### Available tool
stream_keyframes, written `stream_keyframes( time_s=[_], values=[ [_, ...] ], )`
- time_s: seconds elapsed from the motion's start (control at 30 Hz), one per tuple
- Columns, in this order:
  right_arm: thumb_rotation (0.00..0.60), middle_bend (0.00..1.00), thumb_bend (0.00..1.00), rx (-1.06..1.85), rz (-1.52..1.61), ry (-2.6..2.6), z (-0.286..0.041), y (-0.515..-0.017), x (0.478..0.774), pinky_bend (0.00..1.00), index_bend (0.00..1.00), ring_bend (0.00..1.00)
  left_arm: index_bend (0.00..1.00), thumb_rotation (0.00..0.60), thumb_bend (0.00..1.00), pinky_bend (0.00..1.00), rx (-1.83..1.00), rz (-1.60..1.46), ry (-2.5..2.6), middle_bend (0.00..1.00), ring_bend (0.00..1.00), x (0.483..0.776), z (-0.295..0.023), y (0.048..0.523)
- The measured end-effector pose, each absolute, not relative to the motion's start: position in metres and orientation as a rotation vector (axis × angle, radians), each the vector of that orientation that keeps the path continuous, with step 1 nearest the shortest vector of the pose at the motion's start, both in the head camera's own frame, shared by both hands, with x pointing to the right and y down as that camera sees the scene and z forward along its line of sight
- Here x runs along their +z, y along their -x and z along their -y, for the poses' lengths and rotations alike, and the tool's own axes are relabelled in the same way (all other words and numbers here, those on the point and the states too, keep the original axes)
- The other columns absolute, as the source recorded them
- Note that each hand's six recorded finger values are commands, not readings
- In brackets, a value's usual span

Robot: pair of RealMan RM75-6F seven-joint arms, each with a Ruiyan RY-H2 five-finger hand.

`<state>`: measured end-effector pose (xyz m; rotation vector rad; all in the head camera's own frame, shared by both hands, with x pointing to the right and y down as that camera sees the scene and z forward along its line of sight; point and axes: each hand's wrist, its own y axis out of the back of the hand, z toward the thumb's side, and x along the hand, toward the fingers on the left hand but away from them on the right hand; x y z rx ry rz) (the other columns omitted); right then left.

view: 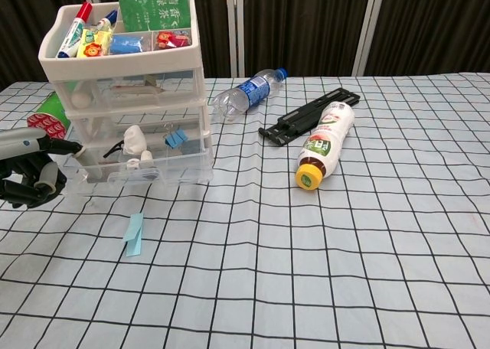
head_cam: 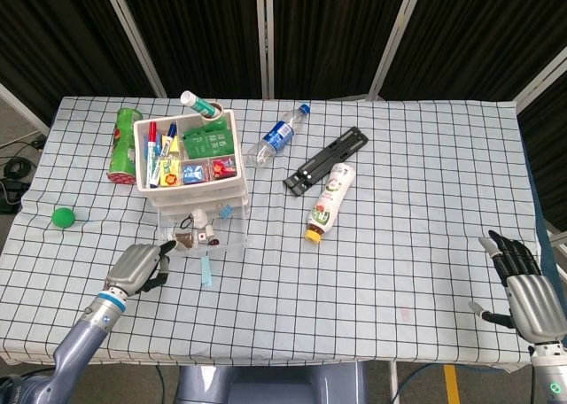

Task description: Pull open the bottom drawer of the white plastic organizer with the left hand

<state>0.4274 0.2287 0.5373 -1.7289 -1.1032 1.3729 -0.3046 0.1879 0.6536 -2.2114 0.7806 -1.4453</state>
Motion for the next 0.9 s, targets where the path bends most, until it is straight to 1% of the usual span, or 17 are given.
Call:
stream_keyframes(
  time_s=[0.57, 0.8, 0.9],
  values=[
    [0.6, 0.0, 0.03, 1.376, 1.1, 1.729, -0.2291, -0.427, 0.5378, 0.0, 0.04, 0.0, 0.31, 0.6, 1.0, 0.65, -1.431, -0.756, 2.222, 0.73, 0.76, 0.6499, -0.1941, 0.3037],
    [0.6, 0.0, 0.03, 1.377, 1.098, 1.73, -0.2293, -0.4266, 0.5382, 0.0, 0.04, 0.0, 0.29, 0.6, 1.0, 0.65, -1.424, -0.767, 2.208, 0.74, 0.76, 0.6483, -0.1928, 0.3053],
    [0.6, 0.0, 0.03, 1.378, 1.096, 1.73, -0.2295, -0.4264, 0.5385, 0.0, 0.04, 0.0, 0.28, 0.6, 0.98, 0.65, -1.419, -0.772, 2.193, 0.73, 0.76, 0.6466, -0.1911, 0.3068]
  ],
)
